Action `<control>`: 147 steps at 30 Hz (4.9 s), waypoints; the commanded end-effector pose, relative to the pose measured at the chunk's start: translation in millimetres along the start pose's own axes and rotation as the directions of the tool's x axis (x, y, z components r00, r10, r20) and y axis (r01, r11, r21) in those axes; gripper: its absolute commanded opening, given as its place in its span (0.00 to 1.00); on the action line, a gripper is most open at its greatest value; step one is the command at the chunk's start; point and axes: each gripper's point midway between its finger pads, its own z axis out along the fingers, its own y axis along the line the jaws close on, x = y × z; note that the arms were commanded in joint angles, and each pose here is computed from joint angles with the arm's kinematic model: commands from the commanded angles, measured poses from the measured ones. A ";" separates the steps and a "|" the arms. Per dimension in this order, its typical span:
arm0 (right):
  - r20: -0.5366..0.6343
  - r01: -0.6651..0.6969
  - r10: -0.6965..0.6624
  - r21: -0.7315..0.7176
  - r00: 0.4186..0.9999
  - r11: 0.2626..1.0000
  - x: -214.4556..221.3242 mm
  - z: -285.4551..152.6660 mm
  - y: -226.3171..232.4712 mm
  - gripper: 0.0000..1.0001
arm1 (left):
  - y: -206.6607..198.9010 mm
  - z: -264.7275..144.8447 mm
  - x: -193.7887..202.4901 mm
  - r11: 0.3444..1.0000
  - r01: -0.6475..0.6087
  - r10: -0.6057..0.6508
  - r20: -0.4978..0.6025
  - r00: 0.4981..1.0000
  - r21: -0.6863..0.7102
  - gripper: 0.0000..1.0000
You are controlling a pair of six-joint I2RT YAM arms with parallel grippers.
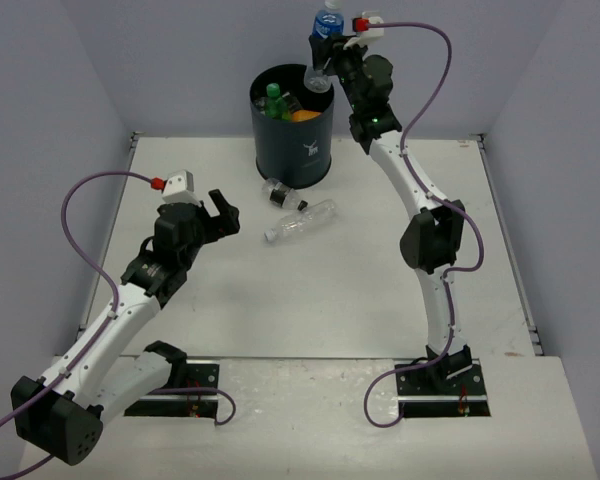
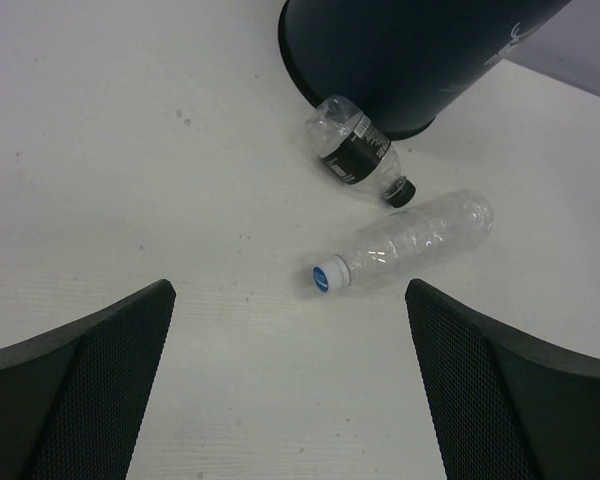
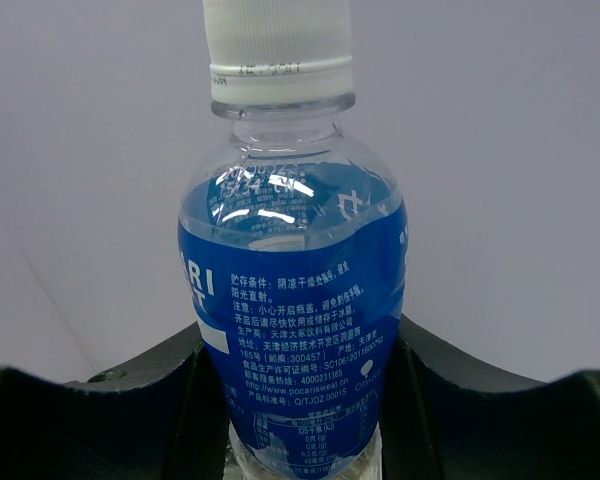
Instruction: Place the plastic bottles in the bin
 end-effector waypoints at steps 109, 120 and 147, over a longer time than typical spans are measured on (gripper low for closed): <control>-0.386 0.376 -0.881 -0.800 0.273 0.467 279.7 -259.2 54.6 0.26 | 18.9 -28.7 14.2 0.999 0.040 -0.041 -0.033 0.999 -0.034 1.00; -0.163 0.477 -0.697 -0.620 0.698 0.623 59.6 -215.7 120.4 0.22 | 12.5 -27.6 9.9 0.999 0.052 -0.052 -0.023 0.998 -0.009 1.00; -0.054 0.248 -0.254 -0.104 0.966 0.963 85.2 12.8 19.6 0.32 | 5.8 -15.6 -3.6 0.999 0.035 -0.035 0.007 0.999 -0.011 1.00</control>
